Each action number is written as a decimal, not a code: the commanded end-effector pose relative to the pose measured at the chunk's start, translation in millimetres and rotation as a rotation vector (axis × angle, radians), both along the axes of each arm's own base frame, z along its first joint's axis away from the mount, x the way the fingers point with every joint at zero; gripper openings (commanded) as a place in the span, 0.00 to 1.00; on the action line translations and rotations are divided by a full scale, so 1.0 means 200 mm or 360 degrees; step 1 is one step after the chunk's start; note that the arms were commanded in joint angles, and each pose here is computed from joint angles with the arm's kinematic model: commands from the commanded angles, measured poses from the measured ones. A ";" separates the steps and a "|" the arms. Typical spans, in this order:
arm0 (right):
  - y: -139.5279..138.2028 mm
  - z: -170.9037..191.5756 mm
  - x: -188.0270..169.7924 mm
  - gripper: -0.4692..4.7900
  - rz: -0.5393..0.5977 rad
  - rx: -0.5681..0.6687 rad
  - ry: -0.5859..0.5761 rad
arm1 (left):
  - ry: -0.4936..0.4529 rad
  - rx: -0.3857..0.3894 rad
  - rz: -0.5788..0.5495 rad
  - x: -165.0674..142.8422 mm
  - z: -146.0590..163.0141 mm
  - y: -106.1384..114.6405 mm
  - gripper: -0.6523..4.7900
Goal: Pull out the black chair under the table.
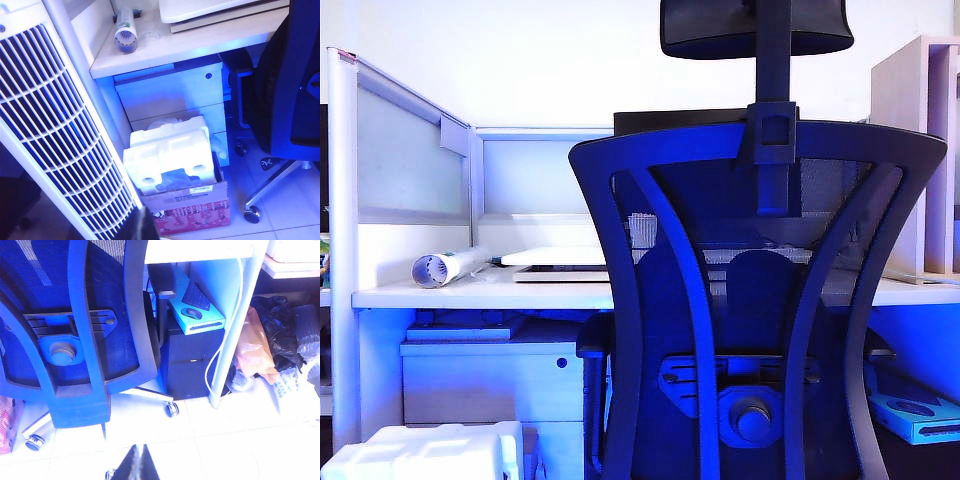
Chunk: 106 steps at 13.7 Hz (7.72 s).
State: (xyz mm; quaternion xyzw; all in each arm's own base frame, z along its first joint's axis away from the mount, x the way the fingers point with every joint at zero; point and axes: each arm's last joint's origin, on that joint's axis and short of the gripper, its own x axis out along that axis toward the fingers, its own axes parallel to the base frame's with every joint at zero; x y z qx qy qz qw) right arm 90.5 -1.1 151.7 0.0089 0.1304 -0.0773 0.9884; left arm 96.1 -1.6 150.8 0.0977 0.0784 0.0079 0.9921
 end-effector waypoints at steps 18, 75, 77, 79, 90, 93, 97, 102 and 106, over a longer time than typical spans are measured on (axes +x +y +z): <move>0.05 0.13 0.01 0.60 0.0451 0.0468 -0.0427 | -0.0383 -0.0350 -0.0655 -0.01 0.13 -0.06 0.11; 0.35 1.37 0.74 0.07 0.1068 0.0609 -0.0368 | -0.0495 -0.0428 -0.0778 -0.02 0.18 -0.07 0.11; 0.34 1.38 0.68 0.07 0.1058 0.0614 -0.0306 | -0.0497 -0.0428 -0.0778 -0.02 0.18 -0.07 0.11; 0.32 1.39 0.61 0.07 0.1051 0.0618 -0.0260 | -0.0497 -0.0428 -0.0778 -0.02 0.18 -0.07 0.11; 0.29 1.34 0.40 0.81 0.1122 0.0630 0.0065 | -0.0509 -0.0425 -0.0780 -0.02 0.18 -0.07 0.11; 0.26 1.29 0.32 0.81 0.1119 0.0605 0.0098 | -0.0512 -0.0426 -0.0765 -0.02 0.18 -0.07 0.11; 0.18 1.17 0.07 0.81 0.0905 0.0529 -0.0083 | -0.0511 -0.0427 -0.0763 -0.02 0.18 -0.07 0.11; 0.10 0.84 -0.13 0.81 0.0688 0.0397 -0.0167 | -0.0503 -0.0429 -0.0762 -0.02 0.18 -0.07 0.11; 0.07 0.54 -0.17 0.78 0.0553 0.0319 -0.0163 | -0.0485 -0.0432 -0.0759 -0.02 0.17 -0.07 0.11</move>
